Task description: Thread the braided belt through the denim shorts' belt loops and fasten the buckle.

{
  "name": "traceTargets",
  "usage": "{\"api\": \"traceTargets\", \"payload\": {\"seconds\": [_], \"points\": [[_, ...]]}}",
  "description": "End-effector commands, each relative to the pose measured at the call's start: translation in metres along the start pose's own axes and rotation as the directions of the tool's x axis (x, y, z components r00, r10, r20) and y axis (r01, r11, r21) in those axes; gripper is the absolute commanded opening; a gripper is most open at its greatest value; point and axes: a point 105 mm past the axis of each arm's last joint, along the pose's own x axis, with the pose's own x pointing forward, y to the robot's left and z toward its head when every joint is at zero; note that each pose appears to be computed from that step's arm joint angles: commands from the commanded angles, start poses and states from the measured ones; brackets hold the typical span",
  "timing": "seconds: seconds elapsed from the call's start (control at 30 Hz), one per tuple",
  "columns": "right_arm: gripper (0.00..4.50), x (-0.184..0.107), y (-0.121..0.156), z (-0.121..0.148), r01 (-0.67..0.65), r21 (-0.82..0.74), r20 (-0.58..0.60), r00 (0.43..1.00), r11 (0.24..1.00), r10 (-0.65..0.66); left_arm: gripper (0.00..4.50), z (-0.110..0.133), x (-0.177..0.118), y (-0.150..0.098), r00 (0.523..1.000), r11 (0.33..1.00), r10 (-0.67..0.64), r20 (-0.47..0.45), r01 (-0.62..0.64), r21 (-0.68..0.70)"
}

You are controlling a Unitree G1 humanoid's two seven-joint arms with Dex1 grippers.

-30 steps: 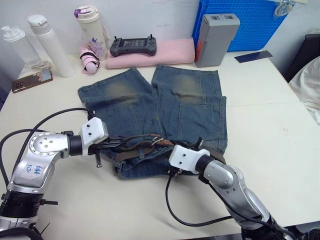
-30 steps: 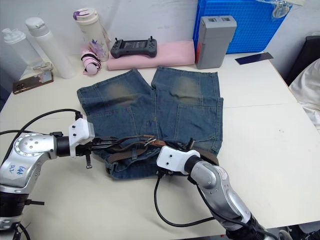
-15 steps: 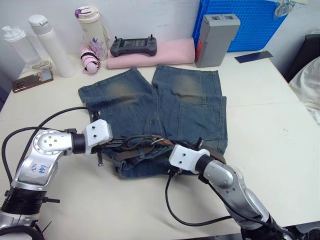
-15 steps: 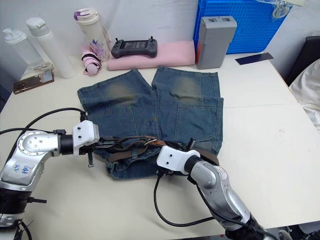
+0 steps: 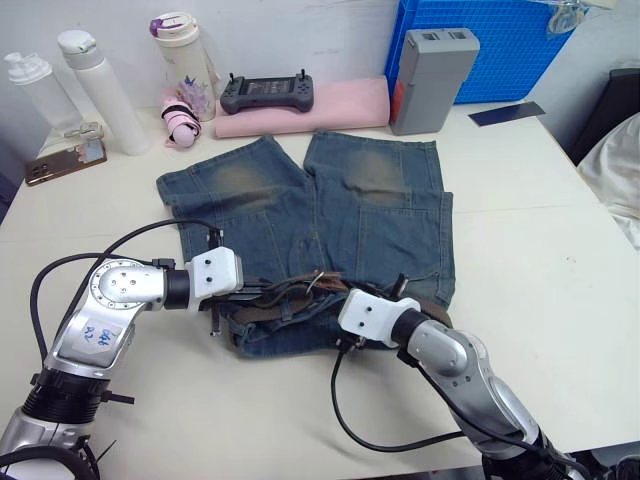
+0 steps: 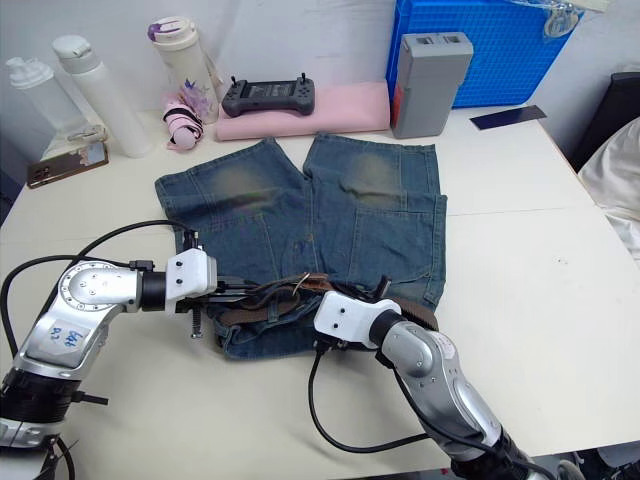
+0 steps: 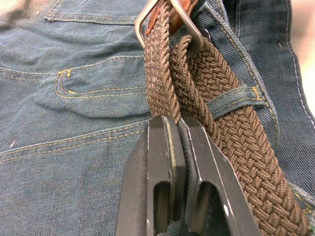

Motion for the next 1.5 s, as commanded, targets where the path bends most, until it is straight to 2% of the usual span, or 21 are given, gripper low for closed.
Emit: {"api": "traceTargets", "payload": {"seconds": [0.03,0.17,0.3,0.4,0.47,0.5,0.53,0.6,0.77,0.87,0.93,1.27,1.47,1.5], "points": [[0.01,-0.003,-0.004,0.01,-0.006,-0.028,0.044,0.999,1.0,0.007,0.0,0.007,0.019,-0.005,0.999,0.999,-0.035,0.04,0.034,0.022],[0.01,-0.005,-0.001,0.002,-0.06,-0.04,0.006,0.998,0.997,0.061,0.0,0.016,0.047,-0.01,0.992,0.996,-0.084,0.096,0.08,0.035],[0.01,-0.01,-0.001,-0.005,-0.08,-0.023,-0.034,0.996,0.997,0.079,0.0,0.021,0.062,-0.01,0.986,0.994,-0.107,0.127,0.104,0.035],[1.57,-0.017,0.002,-0.011,-0.113,0.034,-0.067,0.991,0.993,0.115,0.0,0.022,0.069,-0.012,0.983,0.993,-0.116,0.139,0.113,0.027],[2.16,-0.026,0.007,-0.015,-0.165,0.078,-0.103,0.98,0.983,0.172,0.0,0.021,0.073,-0.013,0.982,0.993,-0.12,0.143,0.118,0.017],[2.22,-0.033,0.006,-0.014,-0.18,0.125,-0.103,0.976,0.976,0.194,0.0,0.021,0.075,-0.013,0.982,0.993,-0.119,0.145,0.118,0.011],[2.86,-0.037,0.004,-0.012,-0.19,0.156,-0.099,0.973,0.969,0.207,0.0,0.02,0.076,-0.014,0.982,0.993,-0.118,0.147,0.118,0.007],[3.6,-0.047,-0.001,-0.005,-0.221,0.216,-0.069,0.968,0.951,0.24,0.0,0.02,0.077,-0.014,0.982,0.993,-0.114,0.151,0.115,-0.002],[3.6,-0.072,-0.022,0.01,-0.267,0.336,0.016,0.96,0.903,0.278,0.0,0.019,0.08,-0.014,0.982,0.994,-0.099,0.158,0.104,-0.023],[3.6,-0.072,-0.045,0.009,-0.2,0.366,0.02,0.978,0.909,0.207,0.0,0.021,0.082,-0.014,0.98,0.994,-0.091,0.175,0.099,-0.039],[3.6,-0.067,-0.054,0.003,-0.146,0.317,-0.018,0.987,0.937,0.159,0.0,0.022,0.082,-0.016,0.98,0.994,-0.091,0.177,0.1,-0.039],[3.6,-0.052,-0.047,-0.012,-0.11,0.113,-0.109,0.987,0.987,0.123,0.0,0.023,0.082,-0.019,0.98,0.994,-0.09,0.178,0.1,-0.045],[3.6,-0.043,-0.044,-0.015,-0.085,0.062,-0.125,0.988,0.994,0.092,0.0,0.024,0.083,-0.021,0.979,0.994,-0.092,0.179,0.101,-0.043],[3.21,-0.042,-0.043,-0.015,-0.082,0.06,-0.124,0.988,0.995,0.089,0.0,0.024,0.083,-0.021,0.98,0.994,-0.091,0.179,0.1,-0.043]]}}
